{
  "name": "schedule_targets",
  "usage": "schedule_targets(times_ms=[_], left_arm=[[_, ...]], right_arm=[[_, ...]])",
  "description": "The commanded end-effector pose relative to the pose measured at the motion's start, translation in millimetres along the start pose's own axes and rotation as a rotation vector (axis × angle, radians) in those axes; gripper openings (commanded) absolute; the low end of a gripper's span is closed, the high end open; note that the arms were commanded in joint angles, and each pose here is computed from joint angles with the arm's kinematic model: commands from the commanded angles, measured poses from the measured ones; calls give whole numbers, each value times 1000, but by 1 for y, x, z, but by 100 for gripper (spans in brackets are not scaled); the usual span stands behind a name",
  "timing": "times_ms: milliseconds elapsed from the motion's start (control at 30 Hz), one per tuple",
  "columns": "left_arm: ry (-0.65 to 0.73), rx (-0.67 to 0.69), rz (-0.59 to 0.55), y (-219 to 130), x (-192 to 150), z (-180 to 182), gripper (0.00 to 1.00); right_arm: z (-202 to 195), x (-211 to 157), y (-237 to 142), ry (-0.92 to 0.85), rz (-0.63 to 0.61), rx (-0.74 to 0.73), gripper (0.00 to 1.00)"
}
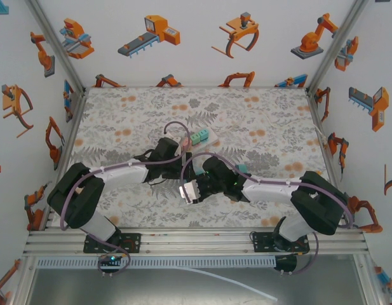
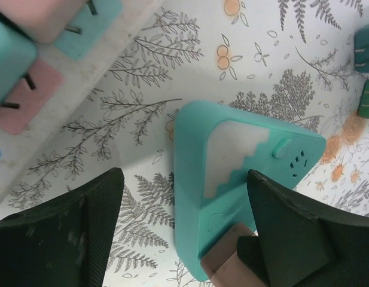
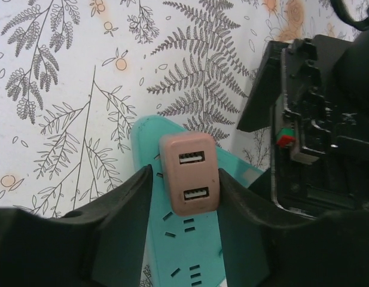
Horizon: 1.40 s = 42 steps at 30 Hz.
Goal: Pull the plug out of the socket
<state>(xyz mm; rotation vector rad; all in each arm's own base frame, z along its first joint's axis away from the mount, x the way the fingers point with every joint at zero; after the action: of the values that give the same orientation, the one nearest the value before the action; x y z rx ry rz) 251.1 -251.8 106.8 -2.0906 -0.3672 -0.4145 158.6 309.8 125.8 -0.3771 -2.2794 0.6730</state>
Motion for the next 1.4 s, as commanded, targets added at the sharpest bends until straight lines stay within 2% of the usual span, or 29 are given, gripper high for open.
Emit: schedule_targets(times_ms=[0,233,500,567,633,700,867,1000,1200,1367], left_arm=[[22,179,99,10,-35,38,76],[78,291,70,21,-50,50,72],[67,335,60,27,-65,67,65],[65,337,53,25,-67,70,64],[71,335,55,24,-69,72,64],[87,329,61,24,-72,72,64],[111,268,97,30,-86,74,64],[56,187,107,34,-107,80,64],[45,186,88,33,-134,100,64],[64,214,98,44,-146,109,64]], right_arm=[[-10,5,0,-15,5,-20,37],[-17,13,-3,31,-25,-33,24],[-22,18,-12,76,-66,-89,18],[-23,18,-15,82,-76,-114,12],[-21,15,-14,61,-31,-89,3],[-20,13,-13,26,23,-90,2],[-34,17,-20,44,18,-200,2],[-29,10,-15,25,87,-168,0],[-32,12,-19,80,55,-222,1],[-58,26,-31,256,-37,-313,4]])
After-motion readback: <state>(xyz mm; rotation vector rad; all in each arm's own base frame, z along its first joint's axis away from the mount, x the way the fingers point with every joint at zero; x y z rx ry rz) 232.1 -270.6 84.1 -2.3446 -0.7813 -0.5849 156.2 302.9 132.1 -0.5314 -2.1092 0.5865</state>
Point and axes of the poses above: each hand's point on the last joint's axis, 136 mm out from that joint toward the fingers, its own y axis out along the fingers, its own z axis along the line the jaws close on, x = y × z, the point moved 6 cm from there along -y, back along the fingers, and after that the axes turned 11 degrees about -y, right-handed, at the moved point
